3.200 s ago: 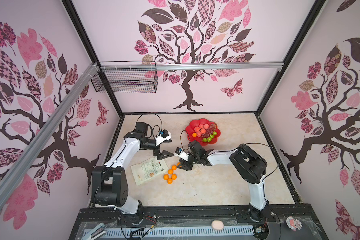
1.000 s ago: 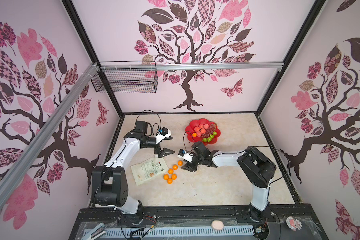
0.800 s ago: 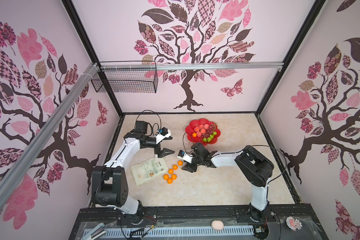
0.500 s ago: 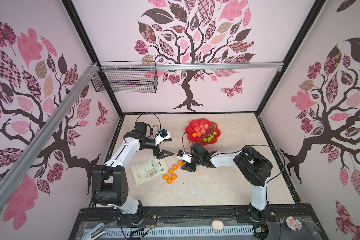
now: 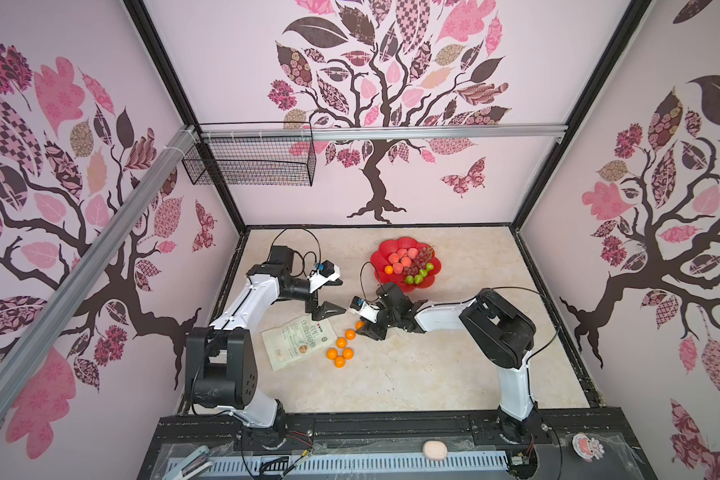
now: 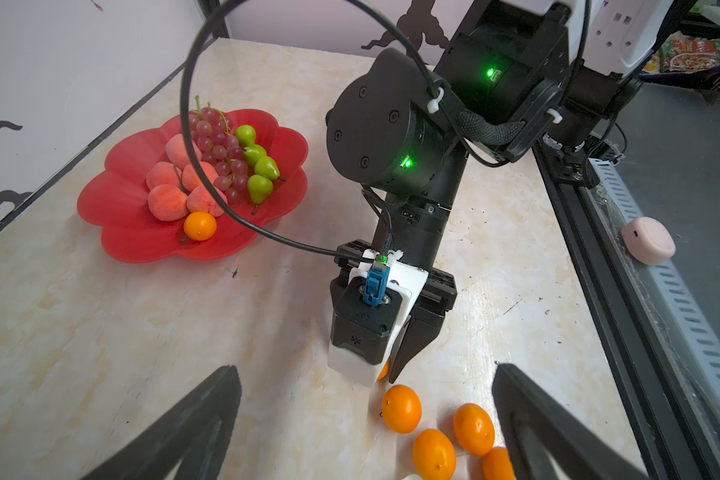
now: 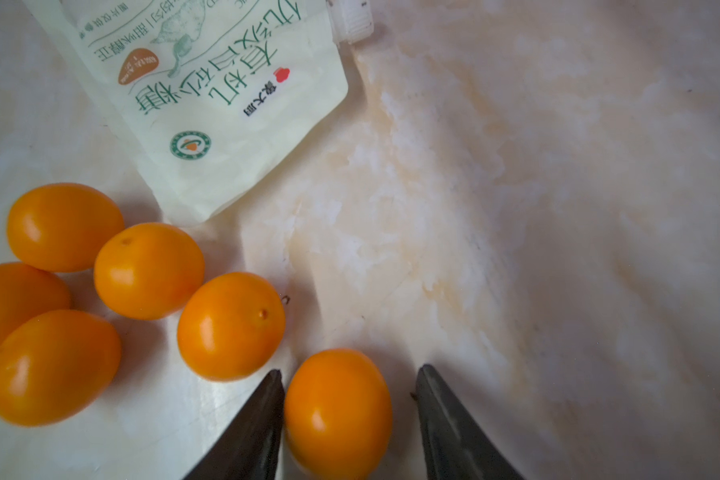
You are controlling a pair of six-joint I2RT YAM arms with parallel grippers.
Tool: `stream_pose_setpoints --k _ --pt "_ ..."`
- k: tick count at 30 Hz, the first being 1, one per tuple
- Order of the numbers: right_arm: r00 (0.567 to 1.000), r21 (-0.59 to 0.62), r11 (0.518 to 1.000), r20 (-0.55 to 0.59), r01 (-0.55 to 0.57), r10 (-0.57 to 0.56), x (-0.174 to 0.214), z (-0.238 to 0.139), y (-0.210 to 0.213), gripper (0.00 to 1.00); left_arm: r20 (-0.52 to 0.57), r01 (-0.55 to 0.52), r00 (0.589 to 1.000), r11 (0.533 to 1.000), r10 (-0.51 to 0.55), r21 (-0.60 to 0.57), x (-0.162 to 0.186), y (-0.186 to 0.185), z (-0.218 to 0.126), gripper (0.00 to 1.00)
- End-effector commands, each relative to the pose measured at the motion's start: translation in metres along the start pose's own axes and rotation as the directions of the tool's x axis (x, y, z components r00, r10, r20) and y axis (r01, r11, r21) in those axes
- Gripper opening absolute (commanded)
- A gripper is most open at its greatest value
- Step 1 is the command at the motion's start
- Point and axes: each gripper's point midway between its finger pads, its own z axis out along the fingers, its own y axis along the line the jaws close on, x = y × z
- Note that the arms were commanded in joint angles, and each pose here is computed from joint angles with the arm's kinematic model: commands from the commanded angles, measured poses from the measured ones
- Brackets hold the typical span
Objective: Place and organize the fake fruits in the fruit bowl
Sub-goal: 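Close the right gripper on the orange ball and lift it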
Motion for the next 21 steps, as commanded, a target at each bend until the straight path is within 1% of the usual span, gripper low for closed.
stream_pose_setpoints --k 1,9,16,21 --pt "0.995 -0.039 0.998 -0.085 -0.046 0.043 0.029 0.013 0.009 0.50 0.000 -0.003 1.000 1.000 0.003 0.002 0.001 -0.001 -0.001 0.98" --pt "0.995 -0.046 0.998 -0.085 -0.051 0.047 0.029 0.013 0.010 0.43 0.002 0.000 1.000 1.000 0.000 0.003 0.000 0.000 0.000 0.98" --pt "0.996 -0.048 0.997 -0.078 -0.052 0.048 0.025 0.011 0.011 0.35 0.001 -0.006 1.000 1.000 0.006 -0.001 0.000 0.000 -0.001 0.98" --pt "0.997 -0.046 0.997 -0.055 -0.056 0.053 0.017 0.007 0.010 0.34 0.002 -0.004 1.000 1.000 0.004 -0.002 0.000 0.000 -0.001 0.98"
